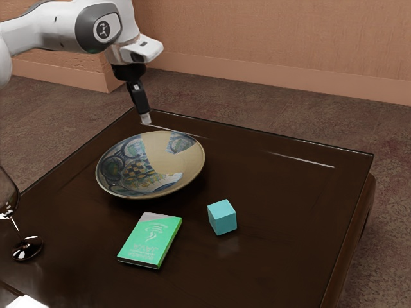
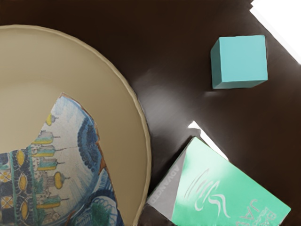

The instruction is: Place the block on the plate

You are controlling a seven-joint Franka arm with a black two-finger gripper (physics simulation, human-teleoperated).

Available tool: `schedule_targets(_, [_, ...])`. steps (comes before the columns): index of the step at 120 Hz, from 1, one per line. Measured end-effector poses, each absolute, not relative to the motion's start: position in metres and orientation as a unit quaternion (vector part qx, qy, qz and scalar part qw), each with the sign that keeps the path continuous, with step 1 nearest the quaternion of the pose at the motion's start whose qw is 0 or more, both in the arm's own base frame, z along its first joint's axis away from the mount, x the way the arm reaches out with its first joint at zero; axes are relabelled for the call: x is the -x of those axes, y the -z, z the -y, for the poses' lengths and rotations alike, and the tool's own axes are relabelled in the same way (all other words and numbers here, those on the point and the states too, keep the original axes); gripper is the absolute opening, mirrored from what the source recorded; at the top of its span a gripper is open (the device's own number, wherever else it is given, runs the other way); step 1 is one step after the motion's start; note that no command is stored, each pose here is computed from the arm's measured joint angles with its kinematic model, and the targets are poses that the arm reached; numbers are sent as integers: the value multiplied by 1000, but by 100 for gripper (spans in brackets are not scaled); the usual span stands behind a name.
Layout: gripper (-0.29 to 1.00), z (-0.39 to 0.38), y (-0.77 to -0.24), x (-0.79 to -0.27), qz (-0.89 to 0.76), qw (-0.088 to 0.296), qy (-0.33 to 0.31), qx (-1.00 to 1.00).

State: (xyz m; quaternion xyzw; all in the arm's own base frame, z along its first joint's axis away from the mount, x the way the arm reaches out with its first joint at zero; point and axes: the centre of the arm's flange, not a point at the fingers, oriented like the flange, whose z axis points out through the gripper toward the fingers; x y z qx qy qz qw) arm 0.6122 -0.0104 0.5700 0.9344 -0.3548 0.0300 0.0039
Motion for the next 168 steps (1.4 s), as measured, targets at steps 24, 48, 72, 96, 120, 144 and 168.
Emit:
schedule_targets(24, [70,13,-569,-612,373,5,-25,-928])
schedule_targets(48, [70,70,-513,-637,422,19,12,-906])
schedule_targets(72, [70,127,-442,-657,445,22,33,-895])
schedule_targets(96, [70,167,-361,-671,412,38,39,-910])
schedule_targets(120, [70,186,-326,-678,371,35,29,-927])
schedule_targets(144, [70,203,-299,-677,348,21,36,-937])
schedule_targets(168, [70,201,-271,-673,319,15,54,-946])
